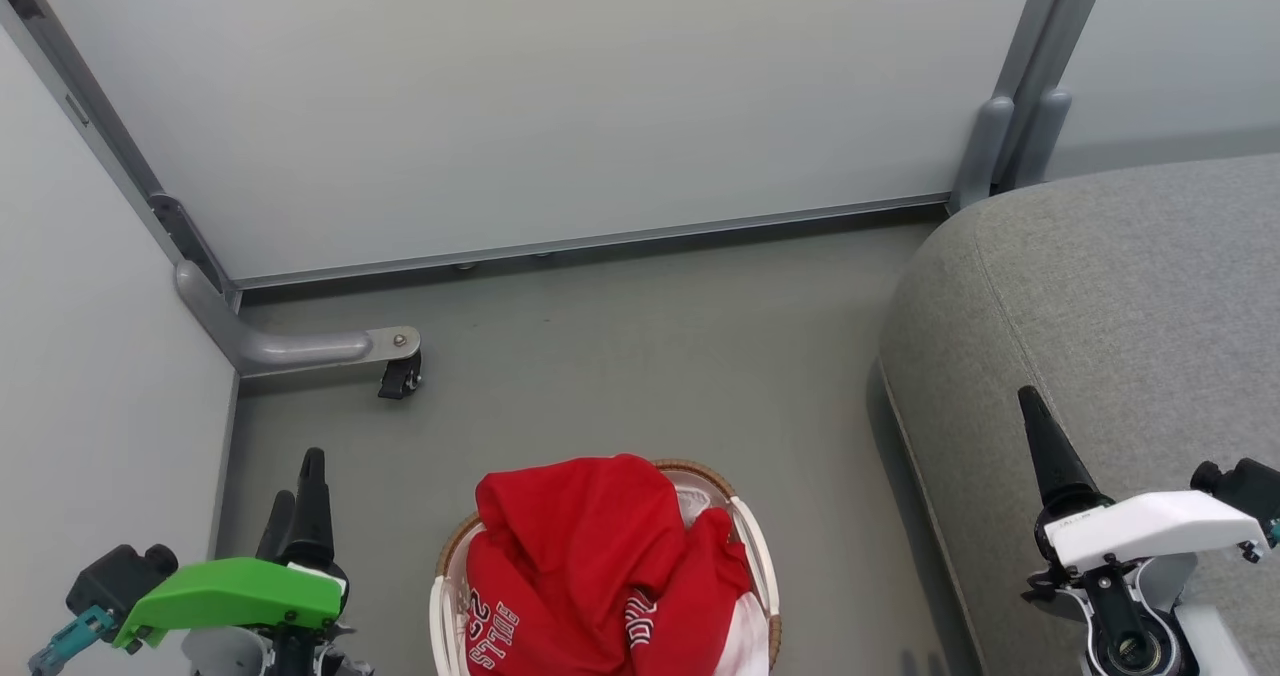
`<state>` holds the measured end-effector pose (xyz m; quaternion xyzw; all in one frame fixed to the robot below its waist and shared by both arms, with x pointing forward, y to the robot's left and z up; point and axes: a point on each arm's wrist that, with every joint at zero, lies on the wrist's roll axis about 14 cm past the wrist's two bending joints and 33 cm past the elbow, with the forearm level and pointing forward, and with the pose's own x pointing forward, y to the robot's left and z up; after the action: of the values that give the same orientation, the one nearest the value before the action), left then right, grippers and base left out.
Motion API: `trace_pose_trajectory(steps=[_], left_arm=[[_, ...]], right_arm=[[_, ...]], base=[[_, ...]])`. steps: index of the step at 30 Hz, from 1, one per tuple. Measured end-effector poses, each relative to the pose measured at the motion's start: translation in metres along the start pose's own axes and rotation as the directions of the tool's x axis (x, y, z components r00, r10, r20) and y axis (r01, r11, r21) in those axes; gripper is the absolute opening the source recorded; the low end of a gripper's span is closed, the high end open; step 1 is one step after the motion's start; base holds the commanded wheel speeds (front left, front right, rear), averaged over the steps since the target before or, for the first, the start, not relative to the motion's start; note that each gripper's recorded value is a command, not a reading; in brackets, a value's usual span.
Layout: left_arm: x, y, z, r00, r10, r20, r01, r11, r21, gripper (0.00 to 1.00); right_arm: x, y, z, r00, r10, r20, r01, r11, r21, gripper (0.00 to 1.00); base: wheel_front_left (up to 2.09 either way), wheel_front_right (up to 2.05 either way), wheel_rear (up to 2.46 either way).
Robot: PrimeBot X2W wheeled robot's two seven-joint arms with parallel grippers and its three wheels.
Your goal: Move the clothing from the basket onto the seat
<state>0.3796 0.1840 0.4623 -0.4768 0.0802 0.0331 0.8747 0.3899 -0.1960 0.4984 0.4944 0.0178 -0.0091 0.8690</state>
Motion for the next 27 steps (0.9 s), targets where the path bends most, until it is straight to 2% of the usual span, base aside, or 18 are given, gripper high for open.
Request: trace_pose_trajectory(steps=[6,12,27], left_arm=[[0.002,-0.001,-0.005,1.000,0.007,-0.014,-0.005,0.993,0.114,1.00],[0.001,0.002,-0.009,0.999,0.021,-0.026,-0.015,0.972,0.233,1.00],[0.003,-0.002,-0.015,0.999,0.007,-0.037,0.011,0.884,0.467,1.00]], right_arm=[[0.002,0.006,-0.003,1.000,0.020,-0.007,-0.020,0.993,-0.114,1.00],[0.002,0.009,-0.005,0.999,0.031,-0.013,-0.033,0.974,-0.223,1.00],[0.006,0.014,-0.011,0.997,0.063,-0.039,-0.074,0.890,-0.449,1.00]], base=[[0.00,0.00,0.00],[0.00,0.00,0.00],[0.00,0.00,0.00]])
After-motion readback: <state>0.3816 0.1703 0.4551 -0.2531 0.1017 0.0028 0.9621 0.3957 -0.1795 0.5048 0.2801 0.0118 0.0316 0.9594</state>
